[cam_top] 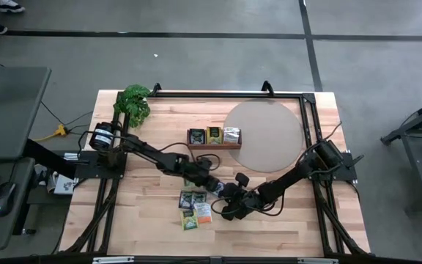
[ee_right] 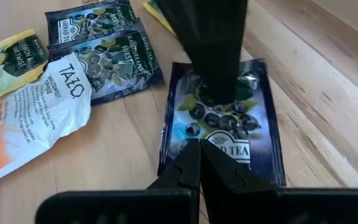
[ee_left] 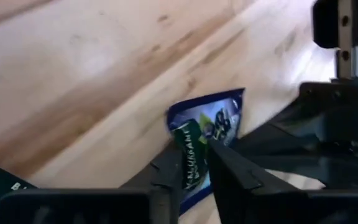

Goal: Pick & Place Tea
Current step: Put the violet tea bag into the left section of the wooden organizer

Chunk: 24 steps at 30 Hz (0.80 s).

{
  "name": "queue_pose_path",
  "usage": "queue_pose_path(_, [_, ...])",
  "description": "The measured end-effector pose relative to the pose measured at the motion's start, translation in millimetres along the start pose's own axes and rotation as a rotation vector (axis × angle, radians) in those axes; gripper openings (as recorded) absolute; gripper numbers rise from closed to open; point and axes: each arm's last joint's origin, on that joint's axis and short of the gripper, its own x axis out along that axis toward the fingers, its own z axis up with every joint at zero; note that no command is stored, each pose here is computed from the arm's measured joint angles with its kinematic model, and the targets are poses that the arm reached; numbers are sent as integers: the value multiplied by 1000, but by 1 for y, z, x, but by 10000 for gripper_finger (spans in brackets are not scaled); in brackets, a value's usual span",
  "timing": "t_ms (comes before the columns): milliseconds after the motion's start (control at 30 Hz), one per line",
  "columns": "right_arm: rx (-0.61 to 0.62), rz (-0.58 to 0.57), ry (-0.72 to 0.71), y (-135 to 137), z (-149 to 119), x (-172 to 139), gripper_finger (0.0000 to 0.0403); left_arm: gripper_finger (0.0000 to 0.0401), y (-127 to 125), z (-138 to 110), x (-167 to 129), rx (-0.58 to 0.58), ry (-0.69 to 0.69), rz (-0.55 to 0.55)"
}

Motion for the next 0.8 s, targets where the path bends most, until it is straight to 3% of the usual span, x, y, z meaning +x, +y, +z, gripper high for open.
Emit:
queue_pose_path(167, [0, 4, 5, 0, 0, 0, 0, 8, 0, 0, 0, 25, -3, 42])
queue_pose_path(600, [-54, 28, 0, 7, -2, -10, 0, 1, 0, 0, -1, 101, -8, 54])
queue_pose_path(800, [-77, 65, -12, 10, 18, -37, 0, 0, 0, 0, -1, 108, -2, 51])
